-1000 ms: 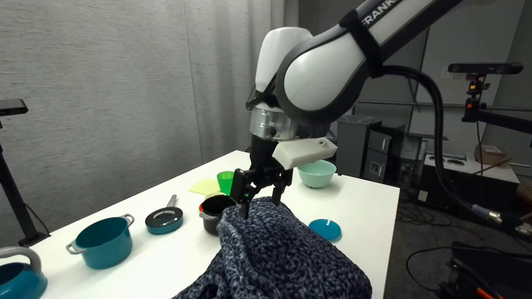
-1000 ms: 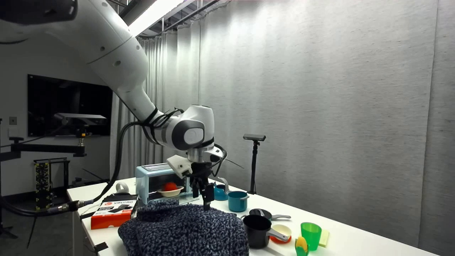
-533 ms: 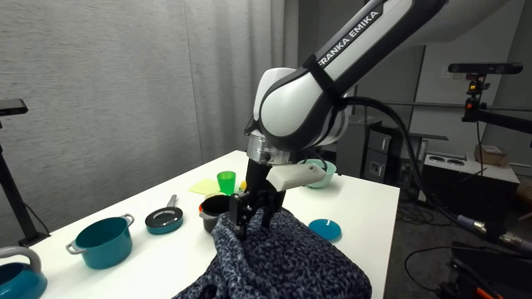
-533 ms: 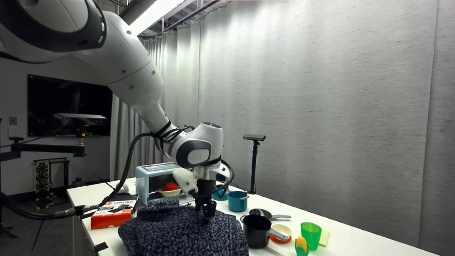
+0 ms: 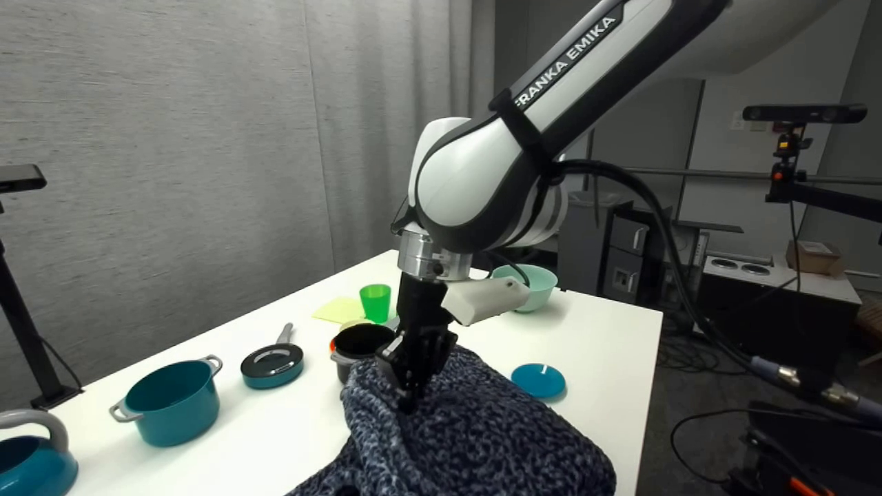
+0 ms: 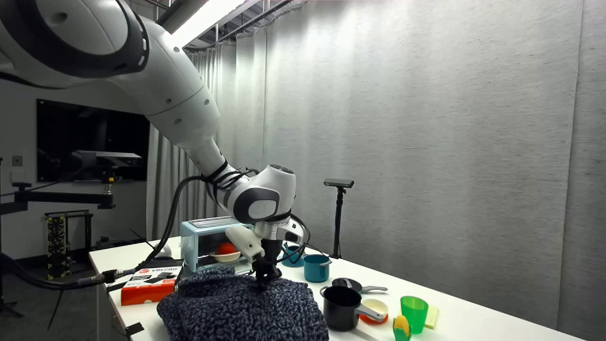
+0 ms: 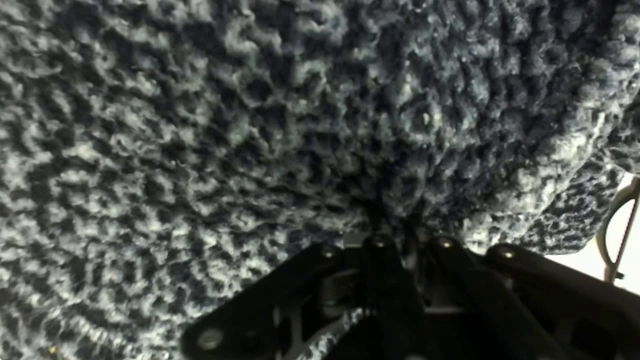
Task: Fold the fleece blanket in half
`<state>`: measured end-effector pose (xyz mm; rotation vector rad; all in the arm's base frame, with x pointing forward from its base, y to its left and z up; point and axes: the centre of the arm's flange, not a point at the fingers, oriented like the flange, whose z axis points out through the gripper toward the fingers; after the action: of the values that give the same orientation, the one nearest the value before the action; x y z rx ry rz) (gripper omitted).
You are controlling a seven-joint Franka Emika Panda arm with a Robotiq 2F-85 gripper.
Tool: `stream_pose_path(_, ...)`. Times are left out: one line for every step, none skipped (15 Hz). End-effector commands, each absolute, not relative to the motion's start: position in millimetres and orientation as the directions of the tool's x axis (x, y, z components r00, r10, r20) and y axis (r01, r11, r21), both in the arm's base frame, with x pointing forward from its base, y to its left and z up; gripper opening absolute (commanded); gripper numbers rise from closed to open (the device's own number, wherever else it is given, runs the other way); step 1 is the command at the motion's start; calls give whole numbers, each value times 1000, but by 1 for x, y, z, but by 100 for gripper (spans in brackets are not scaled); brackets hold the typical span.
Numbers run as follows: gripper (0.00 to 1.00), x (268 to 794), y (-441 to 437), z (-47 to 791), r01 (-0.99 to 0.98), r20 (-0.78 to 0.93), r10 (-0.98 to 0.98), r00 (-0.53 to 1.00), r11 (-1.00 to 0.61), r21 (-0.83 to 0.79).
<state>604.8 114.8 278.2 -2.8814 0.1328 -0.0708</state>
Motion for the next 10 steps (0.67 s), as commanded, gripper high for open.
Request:
stream_pose_path(0,602,134,286,-1,17,-6,1000,-953,-303)
stream_pose_path(0,600,140,288,20,20,14,1000,-951,-307)
stream_pose_path(1,598,147,292,43,26,37,999,-949,-314)
stream_pose_path(1,596,153,295,65,34,57,998,-945,-320)
stream_pose_path(1,596,160,298,86,42,77,996,-942,-326)
stream_pose_path(1,594,167,301,111,50,100,994,-936,-335)
stream_pose_path(1,593,174,304,134,58,121,991,-929,-344)
stream_pose_path(1,591,184,305,164,67,150,986,-922,-350)
stream_pose_path(1,588,192,306,191,75,176,982,-917,-352)
stream_pose_path(1,586,199,306,213,79,198,977,-911,-353)
